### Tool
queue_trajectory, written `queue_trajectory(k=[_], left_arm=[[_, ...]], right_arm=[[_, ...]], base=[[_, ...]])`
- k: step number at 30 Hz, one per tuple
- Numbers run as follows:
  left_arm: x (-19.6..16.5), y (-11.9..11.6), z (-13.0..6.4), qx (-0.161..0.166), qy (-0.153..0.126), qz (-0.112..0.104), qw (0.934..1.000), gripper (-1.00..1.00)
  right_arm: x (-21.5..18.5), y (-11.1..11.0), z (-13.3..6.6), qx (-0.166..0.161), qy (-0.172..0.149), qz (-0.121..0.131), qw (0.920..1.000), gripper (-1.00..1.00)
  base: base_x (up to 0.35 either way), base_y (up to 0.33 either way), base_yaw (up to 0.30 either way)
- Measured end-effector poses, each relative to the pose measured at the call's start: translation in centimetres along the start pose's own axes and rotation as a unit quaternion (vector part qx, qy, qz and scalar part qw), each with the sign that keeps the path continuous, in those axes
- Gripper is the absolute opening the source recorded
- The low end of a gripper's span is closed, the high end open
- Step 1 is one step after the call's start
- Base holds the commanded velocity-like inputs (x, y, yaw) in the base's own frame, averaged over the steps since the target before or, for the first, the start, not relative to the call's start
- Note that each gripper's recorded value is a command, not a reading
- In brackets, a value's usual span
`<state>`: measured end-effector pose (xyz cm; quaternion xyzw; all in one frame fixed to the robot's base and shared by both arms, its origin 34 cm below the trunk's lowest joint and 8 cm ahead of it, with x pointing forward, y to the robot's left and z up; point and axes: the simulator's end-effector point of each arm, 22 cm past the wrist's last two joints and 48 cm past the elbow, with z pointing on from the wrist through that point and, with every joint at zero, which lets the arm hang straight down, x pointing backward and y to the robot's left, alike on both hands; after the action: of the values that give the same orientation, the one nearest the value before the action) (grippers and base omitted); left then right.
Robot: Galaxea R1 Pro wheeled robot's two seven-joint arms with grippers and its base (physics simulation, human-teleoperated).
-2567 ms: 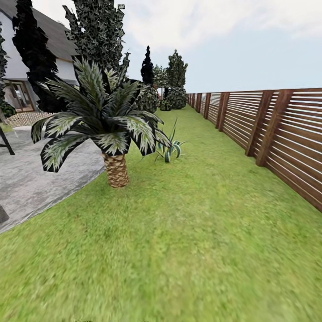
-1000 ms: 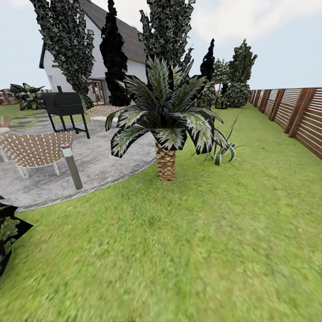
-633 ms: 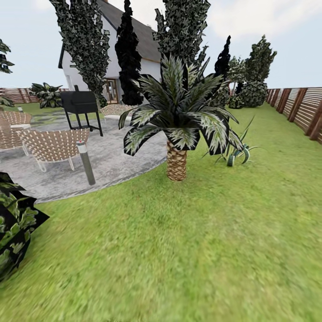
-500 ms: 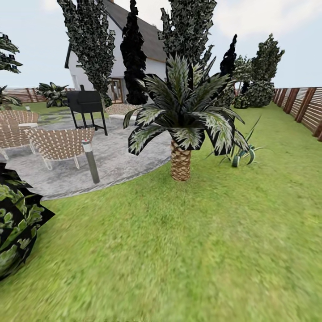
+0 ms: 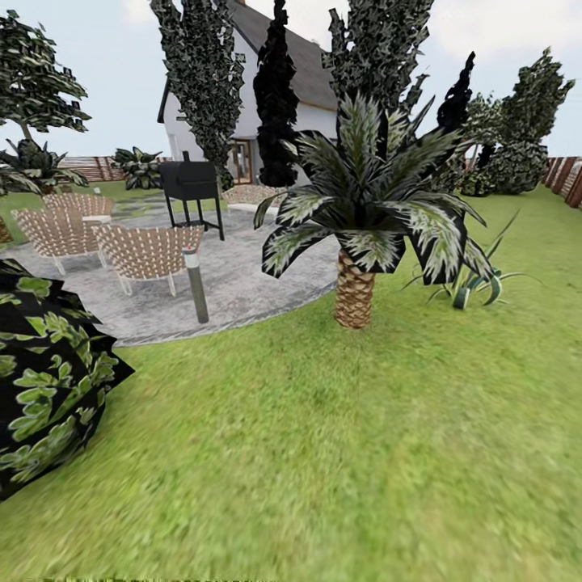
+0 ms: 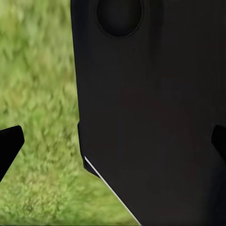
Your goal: Take the three Easter eggs out of the wicker basket on the lawn in the garden, then place them on the lawn next to a single tree (choose any tree) so that all three eggs are next to the same tree and none are left in the basket.
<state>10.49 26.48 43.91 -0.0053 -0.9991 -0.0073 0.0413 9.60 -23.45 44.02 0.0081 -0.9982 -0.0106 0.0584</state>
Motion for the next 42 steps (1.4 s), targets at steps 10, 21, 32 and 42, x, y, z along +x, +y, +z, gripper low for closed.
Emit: queue_trajectory(k=[10, 21, 32, 42], left_arm=[[0.1, 0.0, 0.0, 0.001, 0.002, 0.001, 1.0, 1.0], [-0.1, 0.0, 0.0, 0.001, -0.006, 0.0, 1.0, 1.0], [-0.5, 0.0, 0.0, 0.001, -0.015, 0.0, 0.9999, 1.0], [-0.9, 0.0, 0.0, 0.001, -0.027, 0.001, 0.9996, 1.0]], right_arm=[[0.2, 0.0, 0.0, 0.0, 0.002, 0.001, 1.0, 1.0], [0.4, 0.4, 0.0, -0.002, 0.005, 0.0, 1.0, 1.0], [0.5, 0.8, 0.0, -0.005, 0.007, -0.001, 1.0, 1.0], [0.6, 1.5, 0.0, -0.01, 0.008, -0.001, 0.9999, 1.0]], base=[[-0.007, 0.0, 0.243], [-0.145, 0.0, 0.243], [-0.068, 0.0, 0.243], [-0.018, 0.0, 0.243]])
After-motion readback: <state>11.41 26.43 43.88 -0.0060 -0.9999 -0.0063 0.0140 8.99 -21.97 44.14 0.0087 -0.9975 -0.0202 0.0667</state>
